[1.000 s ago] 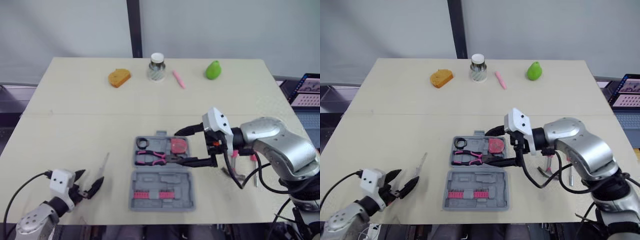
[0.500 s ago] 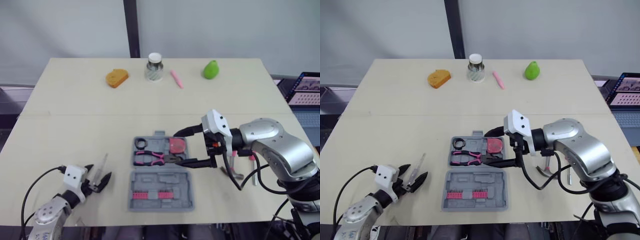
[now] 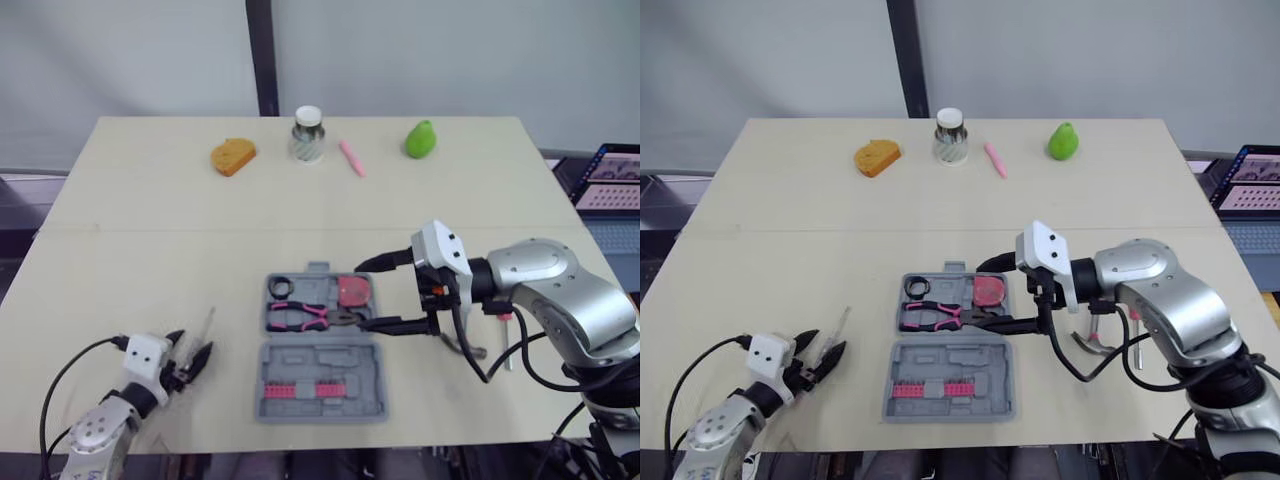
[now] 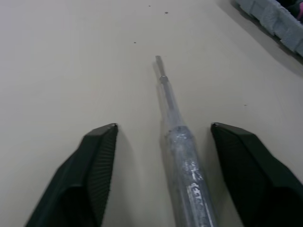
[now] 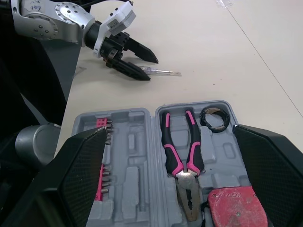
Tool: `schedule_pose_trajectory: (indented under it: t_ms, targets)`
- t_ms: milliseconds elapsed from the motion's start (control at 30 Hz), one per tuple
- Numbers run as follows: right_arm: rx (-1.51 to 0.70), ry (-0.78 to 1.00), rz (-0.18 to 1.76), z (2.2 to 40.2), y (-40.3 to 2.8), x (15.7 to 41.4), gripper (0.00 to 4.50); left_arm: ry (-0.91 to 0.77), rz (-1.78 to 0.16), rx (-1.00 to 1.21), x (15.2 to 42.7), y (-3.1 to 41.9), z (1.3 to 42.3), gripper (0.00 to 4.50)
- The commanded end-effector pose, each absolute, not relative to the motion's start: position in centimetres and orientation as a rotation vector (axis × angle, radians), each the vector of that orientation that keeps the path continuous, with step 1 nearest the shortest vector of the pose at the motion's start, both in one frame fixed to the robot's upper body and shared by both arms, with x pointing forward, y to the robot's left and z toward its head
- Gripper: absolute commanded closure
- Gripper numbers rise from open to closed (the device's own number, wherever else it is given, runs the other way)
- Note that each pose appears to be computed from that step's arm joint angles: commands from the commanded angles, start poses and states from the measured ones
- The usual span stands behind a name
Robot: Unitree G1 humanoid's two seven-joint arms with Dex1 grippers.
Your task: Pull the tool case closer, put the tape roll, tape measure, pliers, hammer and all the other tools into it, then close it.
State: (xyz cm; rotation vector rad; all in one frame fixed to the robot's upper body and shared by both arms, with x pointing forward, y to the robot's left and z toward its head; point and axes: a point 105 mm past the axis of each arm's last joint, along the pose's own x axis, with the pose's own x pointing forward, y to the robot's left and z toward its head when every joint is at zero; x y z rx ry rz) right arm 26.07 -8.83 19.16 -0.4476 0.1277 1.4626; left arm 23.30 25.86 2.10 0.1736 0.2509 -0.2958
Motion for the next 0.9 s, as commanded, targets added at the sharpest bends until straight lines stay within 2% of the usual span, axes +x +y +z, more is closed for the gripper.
schedule_pose_trajectory:
  t_ms: [33, 100, 133, 333, 433, 633, 767, 900]
  targets:
    - [-0.489, 0.069, 1.457, 20.3, -9.1, 25.8, 0.0, 0.306, -0.283, 0.185, 22.3, 26.3, 0.7, 3.09]
    - [-0.492, 0.066, 1.455, 20.4, -9.1, 25.9, 0.0, 0.311, -0.281, 0.181, 22.3, 26.4, 0.5, 4.11]
    - [-0.492, 0.063, 1.454, 20.5, -9.1, 25.9, 0.0, 0.314, -0.282, 0.181, 22.2, 26.4, 0.4, 4.44]
    - [-0.489, 0.058, 1.452, 20.5, -9.1, 26.0, 0.0, 0.314, -0.272, 0.174, 22.4, 26.7, 0.2, 4.4]
    - [-0.473, 0.06, 1.449, 20.5, -9.3, 25.7, 0.0, 0.281, -0.33, 0.181, 23.2, 26.3, 1.6, 4.4]
    - [-0.445, 0.101, 1.41, 19.7, -10.9, 24.8, 0.0, 0.242, -0.706, 0.282, 25.0, 22.7, 7.9, 4.4]
    - [-0.446, 0.167, 1.377, 18.3, -12.1, 23.8, 0.0, 0.319, -0.989, 0.421, 24.9, 20.3, 11.0, 4.4]
    - [-0.464, 0.223, 1.332, 17.2, -13.4, 23.3, 0.0, 0.416, -1.178, 0.532, 24.6, 18.6, 12.2, 4.4]
